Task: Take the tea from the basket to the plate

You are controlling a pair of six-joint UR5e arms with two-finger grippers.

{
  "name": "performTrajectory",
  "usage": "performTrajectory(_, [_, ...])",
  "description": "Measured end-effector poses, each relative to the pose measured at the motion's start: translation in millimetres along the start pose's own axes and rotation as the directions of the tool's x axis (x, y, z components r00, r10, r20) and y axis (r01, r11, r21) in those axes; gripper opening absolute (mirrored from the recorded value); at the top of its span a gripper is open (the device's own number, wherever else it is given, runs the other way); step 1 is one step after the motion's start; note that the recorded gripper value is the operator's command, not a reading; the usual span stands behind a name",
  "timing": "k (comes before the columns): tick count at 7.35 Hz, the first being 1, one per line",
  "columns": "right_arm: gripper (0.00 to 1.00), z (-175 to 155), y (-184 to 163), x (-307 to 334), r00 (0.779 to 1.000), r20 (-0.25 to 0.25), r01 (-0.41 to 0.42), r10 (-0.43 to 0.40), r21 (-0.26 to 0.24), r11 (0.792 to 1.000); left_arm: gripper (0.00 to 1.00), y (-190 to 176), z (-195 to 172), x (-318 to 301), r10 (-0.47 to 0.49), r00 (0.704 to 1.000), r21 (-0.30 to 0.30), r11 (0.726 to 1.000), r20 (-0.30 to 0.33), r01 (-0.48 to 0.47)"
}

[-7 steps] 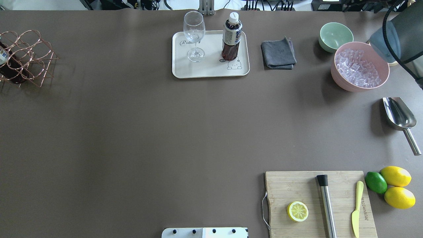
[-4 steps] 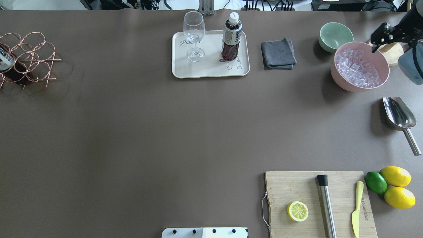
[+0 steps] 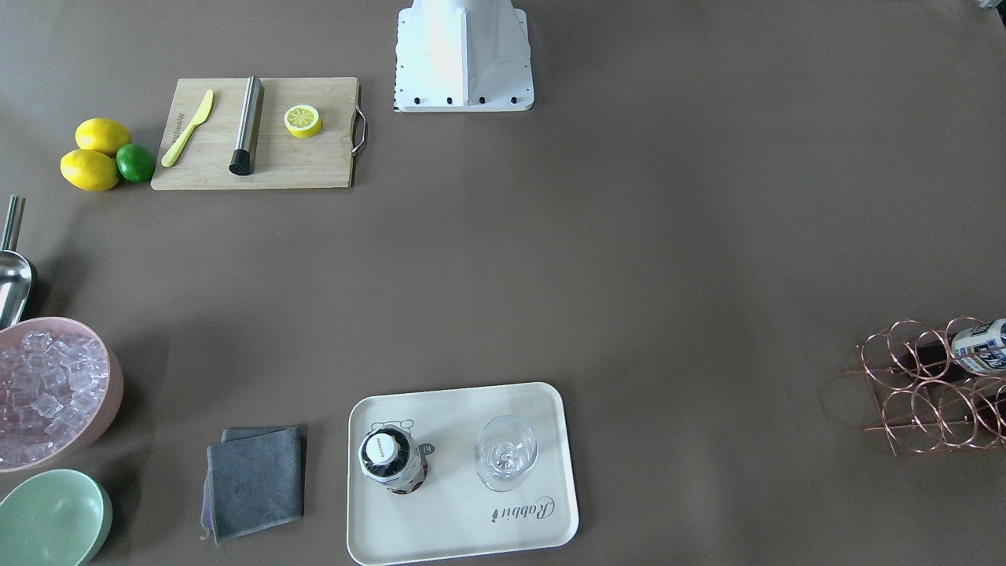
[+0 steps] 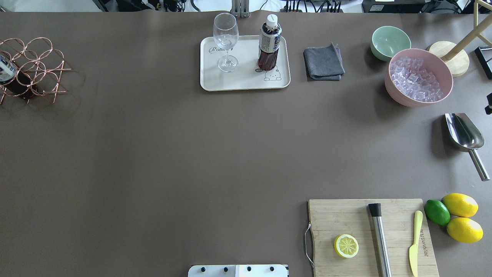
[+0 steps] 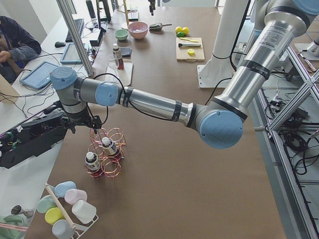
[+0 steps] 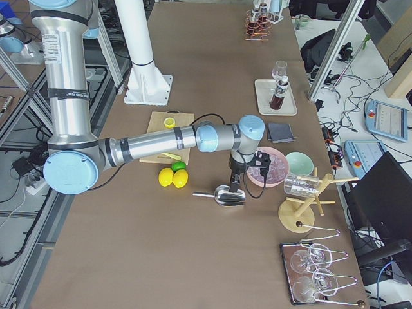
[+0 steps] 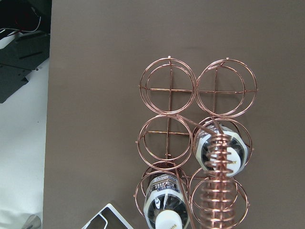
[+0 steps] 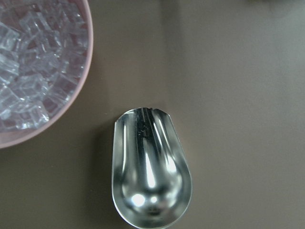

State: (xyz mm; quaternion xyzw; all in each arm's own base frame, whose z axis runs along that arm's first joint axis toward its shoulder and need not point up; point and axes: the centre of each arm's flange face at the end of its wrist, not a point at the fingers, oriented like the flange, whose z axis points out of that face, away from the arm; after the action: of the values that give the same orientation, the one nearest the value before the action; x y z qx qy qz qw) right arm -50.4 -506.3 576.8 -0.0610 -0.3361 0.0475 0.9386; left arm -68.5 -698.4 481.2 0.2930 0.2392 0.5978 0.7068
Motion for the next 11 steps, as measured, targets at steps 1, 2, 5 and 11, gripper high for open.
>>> performTrajectory(1, [1.00, 12.0, 9.7, 43.5, 0.999, 0.041, 0.005, -0.005, -0.004, 1.000, 0.98, 1.1, -2.5, 6.1, -0.053, 0.998, 0.033, 0.998, -0.021, 0.054])
performTrajectory(2, [1.00, 17.3, 19.2, 78.5, 0.997, 0.071, -0.005, 0.005, 0.005, 1.000, 0.98, 13.0, -7.5, 19.6, -0.153, 0.987, 0.064, 0.986, -0.040, 0.155])
performTrajectory(5, [1.00, 5.6, 34.9, 130.8, 0.994, 0.099, -0.053, 0.048, 0.049, 0.997, 0.98, 80.8, -25.1, 89.3, -0.610, 0.789, 0.095, 0.784, -0.070, 0.614])
performTrajectory(11, [1.00, -25.9, 48.7, 134.5, 0.999, 0.049, -0.025, 0.023, 0.049, 0.998, 0.98, 138.5, 4.1, 156.2, -0.990, 0.066, -0.161, 0.086, -0.126, 0.983])
